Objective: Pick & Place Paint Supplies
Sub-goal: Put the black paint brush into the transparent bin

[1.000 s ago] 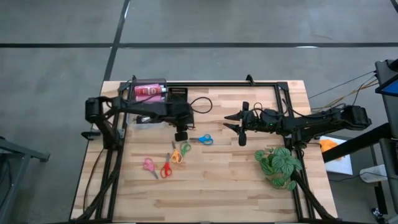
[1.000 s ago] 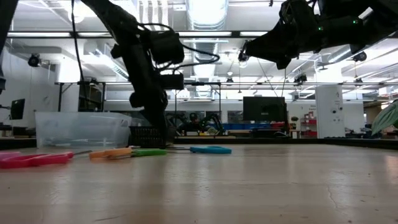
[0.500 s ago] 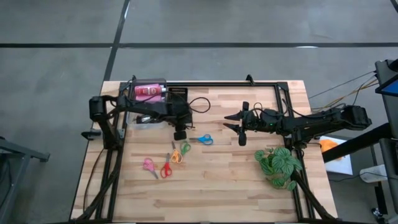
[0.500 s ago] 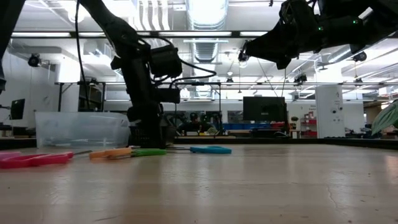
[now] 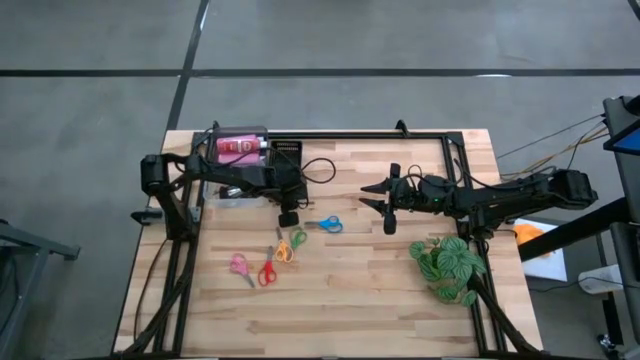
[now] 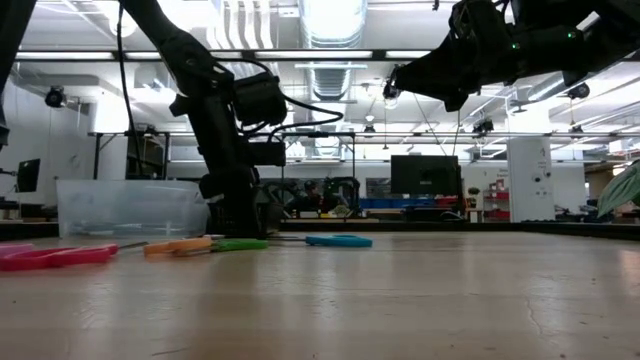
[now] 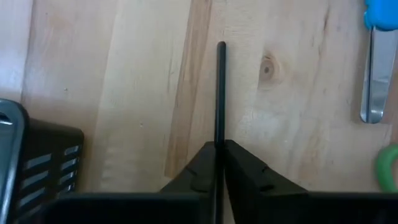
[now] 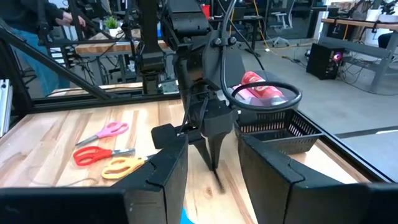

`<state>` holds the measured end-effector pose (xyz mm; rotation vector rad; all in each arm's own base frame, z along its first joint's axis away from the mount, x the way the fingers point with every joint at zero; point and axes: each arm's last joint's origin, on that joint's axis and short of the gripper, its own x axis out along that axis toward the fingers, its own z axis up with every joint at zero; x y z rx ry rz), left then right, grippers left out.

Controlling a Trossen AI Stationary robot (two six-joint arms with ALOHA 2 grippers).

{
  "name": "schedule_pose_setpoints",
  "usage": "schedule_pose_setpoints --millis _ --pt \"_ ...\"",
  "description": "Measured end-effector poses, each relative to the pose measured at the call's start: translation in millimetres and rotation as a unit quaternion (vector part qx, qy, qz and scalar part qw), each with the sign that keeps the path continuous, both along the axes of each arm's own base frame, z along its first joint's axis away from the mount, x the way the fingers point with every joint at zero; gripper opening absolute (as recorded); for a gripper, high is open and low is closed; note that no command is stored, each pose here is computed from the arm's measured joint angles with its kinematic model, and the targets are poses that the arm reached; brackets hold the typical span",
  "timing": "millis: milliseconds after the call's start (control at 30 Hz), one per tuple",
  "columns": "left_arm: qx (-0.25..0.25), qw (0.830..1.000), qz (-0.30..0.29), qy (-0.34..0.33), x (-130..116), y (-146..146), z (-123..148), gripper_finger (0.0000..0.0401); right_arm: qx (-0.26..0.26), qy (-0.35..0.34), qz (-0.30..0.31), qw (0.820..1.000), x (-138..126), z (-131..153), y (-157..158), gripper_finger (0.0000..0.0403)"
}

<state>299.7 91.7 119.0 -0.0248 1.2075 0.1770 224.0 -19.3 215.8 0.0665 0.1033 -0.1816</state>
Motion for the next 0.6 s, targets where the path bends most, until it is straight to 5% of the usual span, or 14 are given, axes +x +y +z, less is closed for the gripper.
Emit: schedule_pose_setpoints --millis 100,600 --pt "-0.002 1.000 0.006 -0.002 0.1 0.3 0.0 0.0008 0.001 0.000 0.000 1.000 0.0 0.0 0.0 0.0141" --pt "0.001 1.000 0.007 -0.004 -0.2 0.3 1.0 0.0001 0.001 0.000 0.000 1.000 0.0 -0.1 0.0 0.0141"
